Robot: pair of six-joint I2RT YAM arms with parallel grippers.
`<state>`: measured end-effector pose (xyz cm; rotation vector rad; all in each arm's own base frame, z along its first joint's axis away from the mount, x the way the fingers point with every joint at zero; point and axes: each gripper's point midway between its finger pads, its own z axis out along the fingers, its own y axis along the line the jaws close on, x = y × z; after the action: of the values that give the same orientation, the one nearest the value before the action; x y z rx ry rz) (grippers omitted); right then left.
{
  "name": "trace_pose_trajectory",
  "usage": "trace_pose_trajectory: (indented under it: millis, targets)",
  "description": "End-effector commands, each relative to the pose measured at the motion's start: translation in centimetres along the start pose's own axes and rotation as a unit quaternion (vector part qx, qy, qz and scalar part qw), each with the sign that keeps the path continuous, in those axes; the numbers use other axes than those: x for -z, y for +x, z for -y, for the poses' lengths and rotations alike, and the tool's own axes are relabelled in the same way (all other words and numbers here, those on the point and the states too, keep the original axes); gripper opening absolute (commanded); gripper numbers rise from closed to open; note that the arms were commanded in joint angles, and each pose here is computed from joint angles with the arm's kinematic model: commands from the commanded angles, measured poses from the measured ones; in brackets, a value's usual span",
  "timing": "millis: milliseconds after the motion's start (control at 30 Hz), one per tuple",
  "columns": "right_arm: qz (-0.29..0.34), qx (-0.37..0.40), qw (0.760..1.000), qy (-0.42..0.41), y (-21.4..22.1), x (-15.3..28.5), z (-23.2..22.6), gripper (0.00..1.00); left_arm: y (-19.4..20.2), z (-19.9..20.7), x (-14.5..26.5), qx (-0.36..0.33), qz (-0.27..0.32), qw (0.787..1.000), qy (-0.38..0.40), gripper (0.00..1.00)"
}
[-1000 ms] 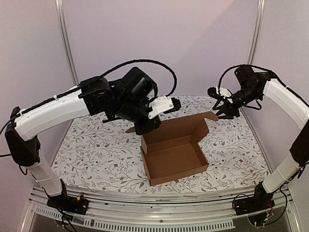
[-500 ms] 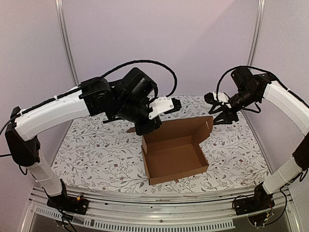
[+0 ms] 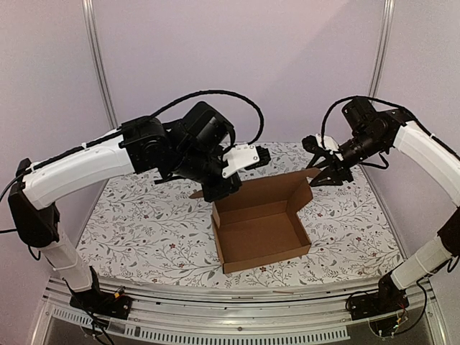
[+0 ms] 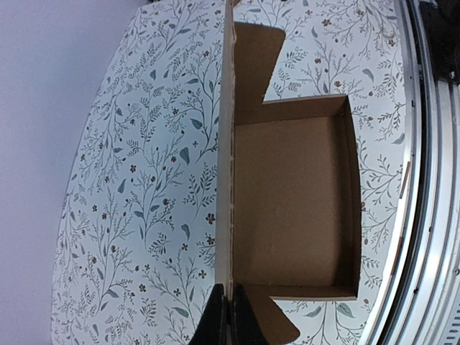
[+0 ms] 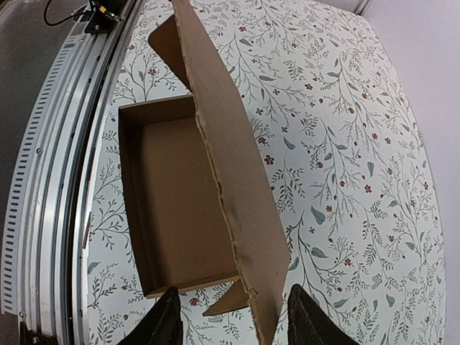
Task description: Fold the paper box
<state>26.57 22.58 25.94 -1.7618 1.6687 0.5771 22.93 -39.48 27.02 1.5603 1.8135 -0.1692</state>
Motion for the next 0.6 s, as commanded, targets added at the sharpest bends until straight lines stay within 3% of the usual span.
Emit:
trace_pose_trajectory:
  millis: [0,300,567]
  targets:
    - [0.012,-0.008,1.0,0.01,-0.8,0.2,0.2,0.51,0.9,0.0,0.1,0.005,-0.006,1.0,0.007,0.0]
    - [-0.059,0.035,0.995,0.075,0.1,4.7,0.2,0.52,1.2,-0.3,0.6,-0.004,-0.007,1.0,0.005,0.0]
    - [-0.048,-0.019,0.992,0.111,1.2,7.0,4.3,0.5,1.3,0.0,0.7,0.0,-0.005,1.0,0.011,0.0]
